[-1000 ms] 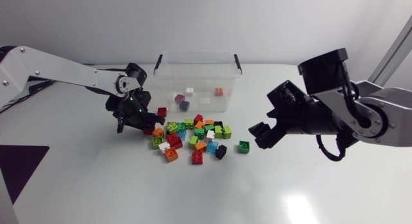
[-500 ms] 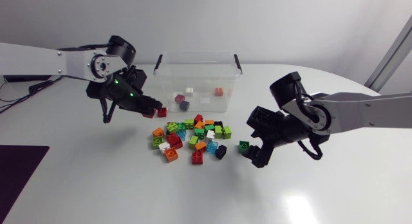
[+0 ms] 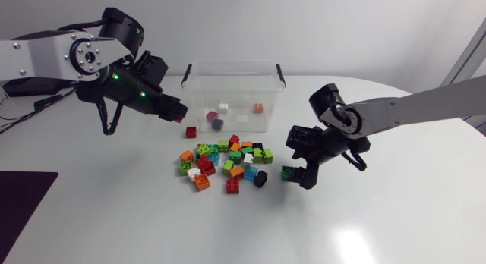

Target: Place the duplo bricks in the container

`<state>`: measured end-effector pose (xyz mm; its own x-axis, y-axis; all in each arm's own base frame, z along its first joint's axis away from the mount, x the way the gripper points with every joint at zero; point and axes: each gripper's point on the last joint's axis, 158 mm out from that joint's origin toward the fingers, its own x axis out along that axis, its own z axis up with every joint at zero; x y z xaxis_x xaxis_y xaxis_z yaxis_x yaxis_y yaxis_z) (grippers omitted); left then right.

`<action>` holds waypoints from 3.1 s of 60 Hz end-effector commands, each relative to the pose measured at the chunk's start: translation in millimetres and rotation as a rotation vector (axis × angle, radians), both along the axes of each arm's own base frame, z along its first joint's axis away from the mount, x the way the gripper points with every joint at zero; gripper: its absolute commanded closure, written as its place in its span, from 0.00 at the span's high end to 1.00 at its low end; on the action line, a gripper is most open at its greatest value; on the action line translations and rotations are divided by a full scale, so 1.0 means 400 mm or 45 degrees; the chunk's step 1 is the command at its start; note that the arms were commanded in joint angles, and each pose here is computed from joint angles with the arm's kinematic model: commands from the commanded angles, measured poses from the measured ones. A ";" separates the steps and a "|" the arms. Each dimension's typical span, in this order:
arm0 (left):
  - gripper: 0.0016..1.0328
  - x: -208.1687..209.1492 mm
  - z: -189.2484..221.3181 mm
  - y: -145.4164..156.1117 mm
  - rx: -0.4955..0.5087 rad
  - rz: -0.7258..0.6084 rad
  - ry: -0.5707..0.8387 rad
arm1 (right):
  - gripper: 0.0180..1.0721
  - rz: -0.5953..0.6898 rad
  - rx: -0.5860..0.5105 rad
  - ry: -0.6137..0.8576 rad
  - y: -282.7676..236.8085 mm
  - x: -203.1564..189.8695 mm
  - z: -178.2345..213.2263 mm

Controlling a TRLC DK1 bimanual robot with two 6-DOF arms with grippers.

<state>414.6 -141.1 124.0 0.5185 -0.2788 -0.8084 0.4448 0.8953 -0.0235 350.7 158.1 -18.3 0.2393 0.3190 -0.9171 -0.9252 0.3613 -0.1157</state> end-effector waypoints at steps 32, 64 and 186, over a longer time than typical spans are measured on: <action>0.21 0.077 0.130 -0.077 -0.033 -0.096 -0.130 | 0.40 0.120 -0.066 0.157 0.006 -0.028 -0.074; 0.21 0.226 0.138 -0.117 -0.078 -0.079 -0.224 | 0.36 0.055 0.085 0.087 0.042 -0.079 0.109; 0.96 0.186 -0.179 0.205 -0.053 0.166 0.002 | 0.36 -0.433 0.598 -0.400 0.272 0.437 0.473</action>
